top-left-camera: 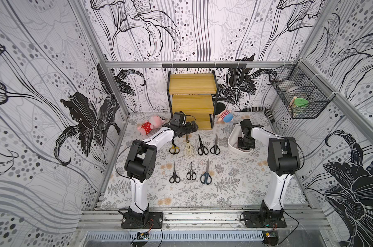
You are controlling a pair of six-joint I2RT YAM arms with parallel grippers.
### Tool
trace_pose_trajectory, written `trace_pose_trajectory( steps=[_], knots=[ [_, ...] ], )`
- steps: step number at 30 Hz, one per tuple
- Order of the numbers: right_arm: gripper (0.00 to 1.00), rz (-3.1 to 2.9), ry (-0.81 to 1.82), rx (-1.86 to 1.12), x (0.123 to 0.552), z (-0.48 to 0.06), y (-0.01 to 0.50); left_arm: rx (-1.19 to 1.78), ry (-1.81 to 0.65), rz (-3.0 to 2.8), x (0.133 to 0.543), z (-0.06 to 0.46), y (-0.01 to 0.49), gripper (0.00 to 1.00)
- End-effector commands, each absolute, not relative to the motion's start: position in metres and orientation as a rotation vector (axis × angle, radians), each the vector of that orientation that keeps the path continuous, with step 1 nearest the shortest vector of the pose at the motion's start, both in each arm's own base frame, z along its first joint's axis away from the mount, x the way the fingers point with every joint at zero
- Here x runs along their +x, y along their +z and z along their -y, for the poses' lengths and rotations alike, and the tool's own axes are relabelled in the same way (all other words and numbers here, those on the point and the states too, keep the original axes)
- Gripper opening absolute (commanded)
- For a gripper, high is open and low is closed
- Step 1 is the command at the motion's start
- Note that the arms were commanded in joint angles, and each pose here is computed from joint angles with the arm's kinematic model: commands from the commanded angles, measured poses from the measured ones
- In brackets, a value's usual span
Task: Take the scissors out of the storage box
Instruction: Pick up the scissors from the storage box.
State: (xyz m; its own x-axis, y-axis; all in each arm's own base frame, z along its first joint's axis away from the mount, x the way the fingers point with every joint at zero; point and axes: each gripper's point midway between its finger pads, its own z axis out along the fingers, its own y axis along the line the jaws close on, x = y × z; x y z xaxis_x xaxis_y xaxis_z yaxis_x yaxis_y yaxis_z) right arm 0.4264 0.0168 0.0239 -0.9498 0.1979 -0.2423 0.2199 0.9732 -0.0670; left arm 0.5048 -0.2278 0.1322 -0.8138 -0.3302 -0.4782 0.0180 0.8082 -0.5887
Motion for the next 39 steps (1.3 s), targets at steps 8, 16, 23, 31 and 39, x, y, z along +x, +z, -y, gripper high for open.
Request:
trace_pose_trajectory(
  steps=[8, 16, 23, 31, 39],
  knots=[
    [0.0, -2.927, -0.067, 0.296, 0.424, -0.024, 0.007, -0.264, -0.801, -2.375, 0.511, 0.226, 0.134, 0.98],
    [0.0, -2.847, -0.033, 0.318, 0.436, -0.026, 0.042, -0.263, -0.798, -2.376, 0.506, 0.225, 0.134, 0.98],
    [0.0, -2.807, -0.023, 0.341, 0.434, -0.026, 0.062, -0.267, -0.801, -2.372, 0.502, 0.223, 0.135, 0.98],
    [0.0, -2.763, -0.013, 0.386, 0.434, -0.019, 0.076, -0.269, -0.803, -2.37, 0.5, 0.222, 0.136, 0.98],
    [0.0, -2.762, -0.034, 0.415, 0.436, -0.01, 0.077, -0.264, -0.804, -2.364, 0.5, 0.223, 0.139, 0.98]
  ],
)
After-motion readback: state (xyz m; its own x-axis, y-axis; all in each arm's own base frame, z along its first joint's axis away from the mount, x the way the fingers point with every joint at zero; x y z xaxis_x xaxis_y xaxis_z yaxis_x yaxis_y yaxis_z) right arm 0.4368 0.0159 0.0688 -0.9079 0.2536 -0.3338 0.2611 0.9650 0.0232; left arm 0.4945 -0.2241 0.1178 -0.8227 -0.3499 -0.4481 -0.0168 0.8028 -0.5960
